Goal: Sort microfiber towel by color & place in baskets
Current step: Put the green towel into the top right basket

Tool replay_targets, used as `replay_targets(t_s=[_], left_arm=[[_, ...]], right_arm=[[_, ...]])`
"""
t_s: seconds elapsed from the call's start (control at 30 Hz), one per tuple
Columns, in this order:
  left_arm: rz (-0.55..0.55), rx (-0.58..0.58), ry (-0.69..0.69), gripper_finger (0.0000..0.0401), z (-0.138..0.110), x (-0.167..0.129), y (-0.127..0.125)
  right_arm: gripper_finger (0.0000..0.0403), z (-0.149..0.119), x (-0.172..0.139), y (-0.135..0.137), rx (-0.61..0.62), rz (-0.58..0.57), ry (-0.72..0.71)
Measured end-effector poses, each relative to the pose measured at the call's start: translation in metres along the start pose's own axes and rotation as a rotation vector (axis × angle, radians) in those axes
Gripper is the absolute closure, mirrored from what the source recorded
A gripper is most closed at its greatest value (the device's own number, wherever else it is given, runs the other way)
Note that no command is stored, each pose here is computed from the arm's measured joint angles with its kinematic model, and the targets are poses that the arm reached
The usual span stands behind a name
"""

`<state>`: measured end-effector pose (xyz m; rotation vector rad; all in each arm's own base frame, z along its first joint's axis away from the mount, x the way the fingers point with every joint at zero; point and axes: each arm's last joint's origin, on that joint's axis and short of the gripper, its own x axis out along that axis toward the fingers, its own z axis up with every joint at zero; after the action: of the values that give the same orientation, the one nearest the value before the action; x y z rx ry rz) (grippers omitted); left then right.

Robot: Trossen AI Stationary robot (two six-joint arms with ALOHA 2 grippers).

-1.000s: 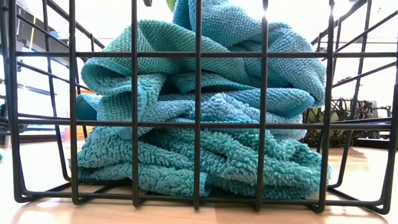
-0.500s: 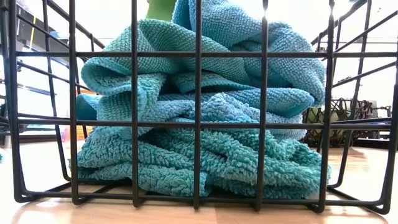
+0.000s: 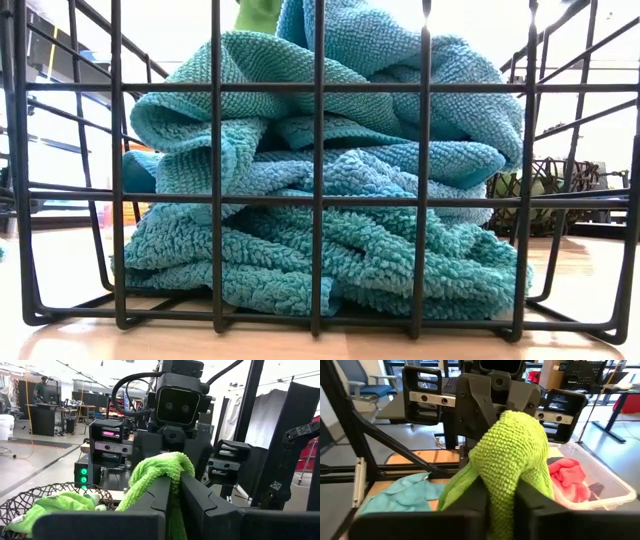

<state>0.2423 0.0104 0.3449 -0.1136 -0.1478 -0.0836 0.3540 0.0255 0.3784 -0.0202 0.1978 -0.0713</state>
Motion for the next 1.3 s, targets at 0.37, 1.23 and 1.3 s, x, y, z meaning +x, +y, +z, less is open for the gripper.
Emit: replay_targets(t_s=[0.37, 1.23, 1.3], left_arm=[[0.000, -0.008, 0.014, 0.0308, 0.000, -0.002, 0.000], [0.186, 0.032, 0.065, 0.0247, 0.030, -0.071, -0.008], [0.199, 0.033, 0.064, 0.0247, 0.030, -0.071, -0.008]], right_arm=[[0.0395, 0.000, 0.000, -0.004, -0.003, 0.049, 0.002], [0.0402, -0.041, -0.184, -0.020, 0.128, -0.078, 0.143], [0.0402, -0.046, -0.201, -0.021, 0.154, -0.079, 0.086]])
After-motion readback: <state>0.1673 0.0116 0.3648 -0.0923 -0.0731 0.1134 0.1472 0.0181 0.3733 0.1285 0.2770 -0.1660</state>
